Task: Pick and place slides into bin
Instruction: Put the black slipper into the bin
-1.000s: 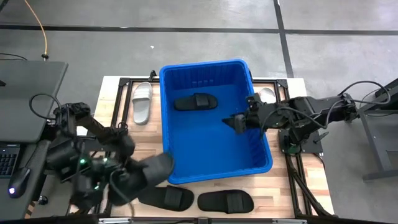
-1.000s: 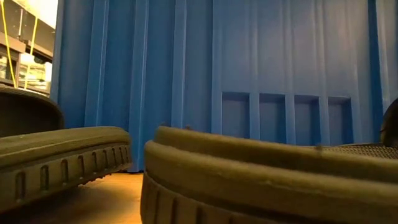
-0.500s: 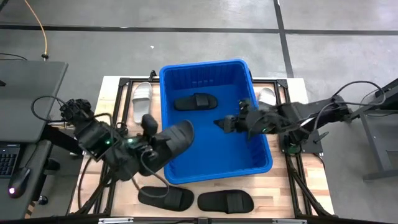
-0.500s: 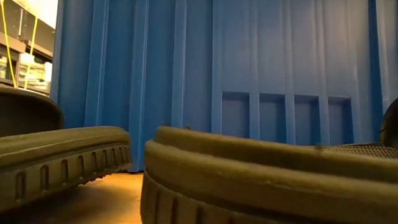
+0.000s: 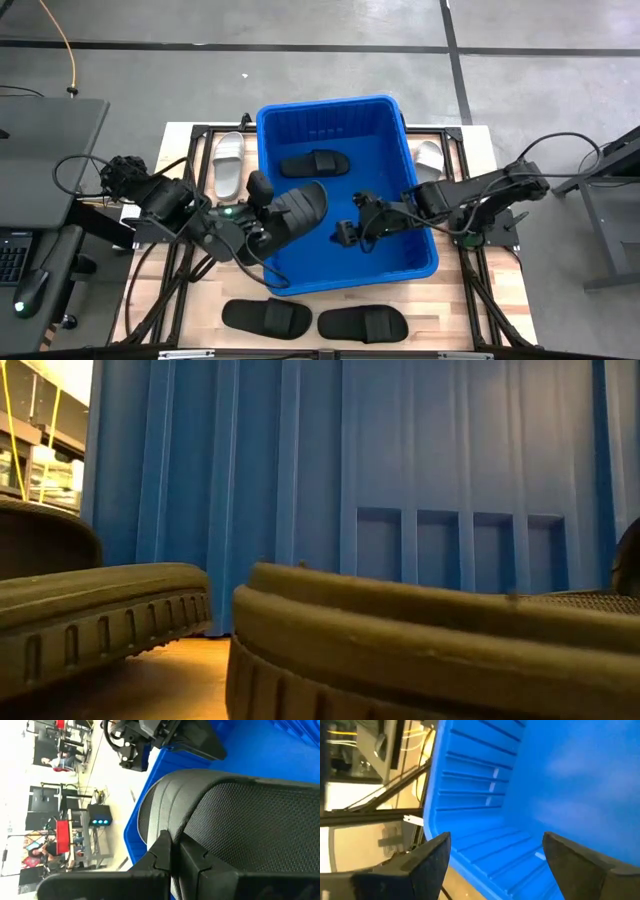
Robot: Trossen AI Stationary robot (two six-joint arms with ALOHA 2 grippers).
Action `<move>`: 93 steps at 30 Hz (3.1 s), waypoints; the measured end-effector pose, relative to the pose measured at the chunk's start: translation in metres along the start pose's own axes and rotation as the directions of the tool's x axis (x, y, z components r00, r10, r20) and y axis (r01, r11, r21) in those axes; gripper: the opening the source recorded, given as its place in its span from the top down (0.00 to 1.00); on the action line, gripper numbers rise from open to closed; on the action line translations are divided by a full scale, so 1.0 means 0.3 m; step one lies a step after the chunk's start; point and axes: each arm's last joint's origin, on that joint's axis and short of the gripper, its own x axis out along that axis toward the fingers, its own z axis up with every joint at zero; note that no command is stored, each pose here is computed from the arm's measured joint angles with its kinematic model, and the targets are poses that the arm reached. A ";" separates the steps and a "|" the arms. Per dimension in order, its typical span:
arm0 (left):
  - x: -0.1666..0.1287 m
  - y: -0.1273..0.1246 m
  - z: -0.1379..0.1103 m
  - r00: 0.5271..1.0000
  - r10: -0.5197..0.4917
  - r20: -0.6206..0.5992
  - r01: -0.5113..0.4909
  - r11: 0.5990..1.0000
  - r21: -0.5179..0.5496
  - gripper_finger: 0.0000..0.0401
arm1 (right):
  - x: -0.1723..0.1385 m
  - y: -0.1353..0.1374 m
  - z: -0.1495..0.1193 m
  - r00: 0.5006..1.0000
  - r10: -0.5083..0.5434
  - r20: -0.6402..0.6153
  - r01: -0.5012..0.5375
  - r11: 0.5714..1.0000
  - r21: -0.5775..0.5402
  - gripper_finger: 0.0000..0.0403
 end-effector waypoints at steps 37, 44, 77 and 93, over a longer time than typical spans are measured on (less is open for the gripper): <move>0.027 -0.017 0.017 0.999 0.009 -0.036 -0.006 0.997 0.077 1.00 | -0.033 0.078 0.168 0.925 0.284 0.253 -0.244 0.954 -0.176 0.96; 0.028 -0.013 0.014 0.996 0.060 -0.072 -0.054 0.996 0.077 1.00 | -0.034 0.079 0.170 0.921 0.284 0.267 -0.234 0.951 -0.204 0.99; 0.104 0.031 -0.138 0.926 0.033 -0.377 -0.094 0.985 -0.145 0.35 | -0.303 -0.022 0.190 0.786 0.075 0.613 0.018 0.990 -0.143 1.00; 0.104 0.125 -0.269 0.896 0.017 -0.445 -0.258 0.833 -0.489 0.31 | -0.223 -0.103 0.392 0.725 -0.139 0.674 0.204 0.979 -0.017 1.00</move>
